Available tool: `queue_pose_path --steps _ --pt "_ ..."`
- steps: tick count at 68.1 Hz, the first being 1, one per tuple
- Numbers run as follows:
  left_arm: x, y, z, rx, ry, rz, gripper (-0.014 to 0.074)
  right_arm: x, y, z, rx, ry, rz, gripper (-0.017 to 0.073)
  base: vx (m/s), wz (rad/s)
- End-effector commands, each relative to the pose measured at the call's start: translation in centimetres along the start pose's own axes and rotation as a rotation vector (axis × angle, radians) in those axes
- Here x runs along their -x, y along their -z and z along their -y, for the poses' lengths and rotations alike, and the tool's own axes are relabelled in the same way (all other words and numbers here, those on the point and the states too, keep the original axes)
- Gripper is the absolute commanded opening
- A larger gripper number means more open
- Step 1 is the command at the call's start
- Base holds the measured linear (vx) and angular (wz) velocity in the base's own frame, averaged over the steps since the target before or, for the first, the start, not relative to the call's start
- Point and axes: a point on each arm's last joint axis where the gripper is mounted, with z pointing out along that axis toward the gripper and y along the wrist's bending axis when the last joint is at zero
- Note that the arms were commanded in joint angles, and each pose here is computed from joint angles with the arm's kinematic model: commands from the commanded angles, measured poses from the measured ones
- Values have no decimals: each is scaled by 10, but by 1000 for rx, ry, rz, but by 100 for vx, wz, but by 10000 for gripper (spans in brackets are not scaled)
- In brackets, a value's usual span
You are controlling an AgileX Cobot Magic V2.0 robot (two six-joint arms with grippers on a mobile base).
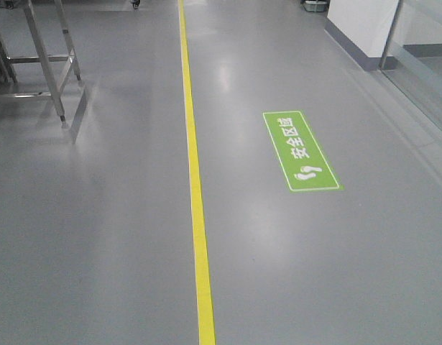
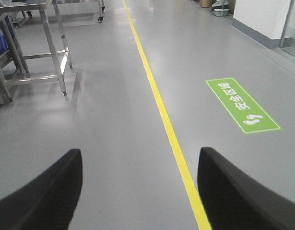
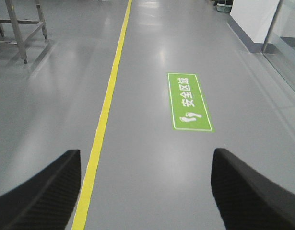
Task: Move and align brake pads A on conveyor
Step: 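Drive along the yellow floor line back toward the steel table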
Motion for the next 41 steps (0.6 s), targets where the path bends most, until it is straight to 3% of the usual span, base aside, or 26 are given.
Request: queue_pose_path --steps 1,41 --pt "13 2 1 -10 -1 77 481 14 2 1 -11 6 89 540 70 6" --pt "13 2 1 -10 -1 77 481 14 2 1 -11 6 89 540 72 7"
